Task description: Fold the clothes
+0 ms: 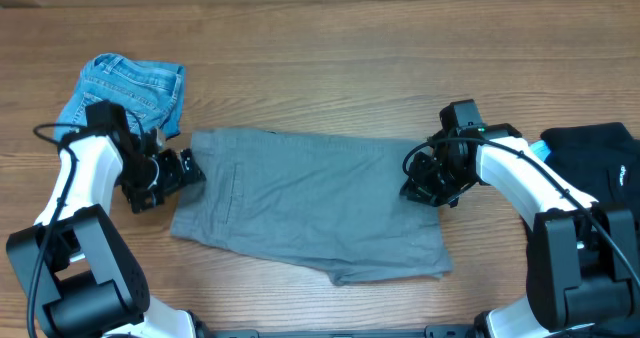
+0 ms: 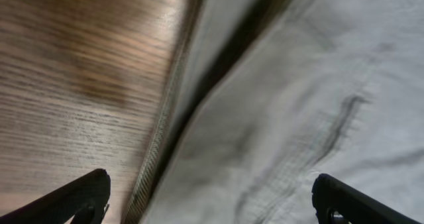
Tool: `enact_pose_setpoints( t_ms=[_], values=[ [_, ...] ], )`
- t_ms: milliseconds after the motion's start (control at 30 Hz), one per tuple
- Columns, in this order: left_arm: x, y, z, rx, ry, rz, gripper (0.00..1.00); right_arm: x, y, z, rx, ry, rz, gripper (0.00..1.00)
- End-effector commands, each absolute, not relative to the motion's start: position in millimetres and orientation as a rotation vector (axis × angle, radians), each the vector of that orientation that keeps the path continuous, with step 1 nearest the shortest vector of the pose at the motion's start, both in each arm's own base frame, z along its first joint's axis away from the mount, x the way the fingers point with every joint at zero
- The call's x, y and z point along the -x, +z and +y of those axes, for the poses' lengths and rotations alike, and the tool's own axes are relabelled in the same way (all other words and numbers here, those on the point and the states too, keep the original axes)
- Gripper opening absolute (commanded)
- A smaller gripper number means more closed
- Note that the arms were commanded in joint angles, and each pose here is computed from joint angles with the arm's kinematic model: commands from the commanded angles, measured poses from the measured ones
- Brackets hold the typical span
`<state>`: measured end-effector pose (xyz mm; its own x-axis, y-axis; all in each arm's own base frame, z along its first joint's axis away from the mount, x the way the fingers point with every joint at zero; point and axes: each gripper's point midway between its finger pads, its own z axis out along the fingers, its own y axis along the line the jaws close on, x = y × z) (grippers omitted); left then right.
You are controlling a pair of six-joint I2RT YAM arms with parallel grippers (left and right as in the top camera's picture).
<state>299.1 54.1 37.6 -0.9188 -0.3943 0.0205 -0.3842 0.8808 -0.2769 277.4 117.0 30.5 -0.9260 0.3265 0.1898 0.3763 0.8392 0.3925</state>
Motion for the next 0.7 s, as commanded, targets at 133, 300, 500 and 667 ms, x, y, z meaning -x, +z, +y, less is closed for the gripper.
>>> enact_pose_setpoints(
  t_ms=[133,300,500,667],
  values=[
    [-301,6,65,0.594,-0.687,2.909,1.0,-278,25,110,0.622,-0.604,-2.909,0.22],
    [-291,-24,42,0.47,-0.857,2.981,0.97,-281,25,110,0.62,-0.614,-2.921,0.22],
    [-272,-64,22,0.353,-0.997,3.067,0.64,-281,25,110,0.62,-0.615,-2.921,0.22],
    [-266,-77,18,0.346,-1.029,3.091,0.62,-282,25,110,0.619,-0.617,-2.924,0.22]
  ],
)
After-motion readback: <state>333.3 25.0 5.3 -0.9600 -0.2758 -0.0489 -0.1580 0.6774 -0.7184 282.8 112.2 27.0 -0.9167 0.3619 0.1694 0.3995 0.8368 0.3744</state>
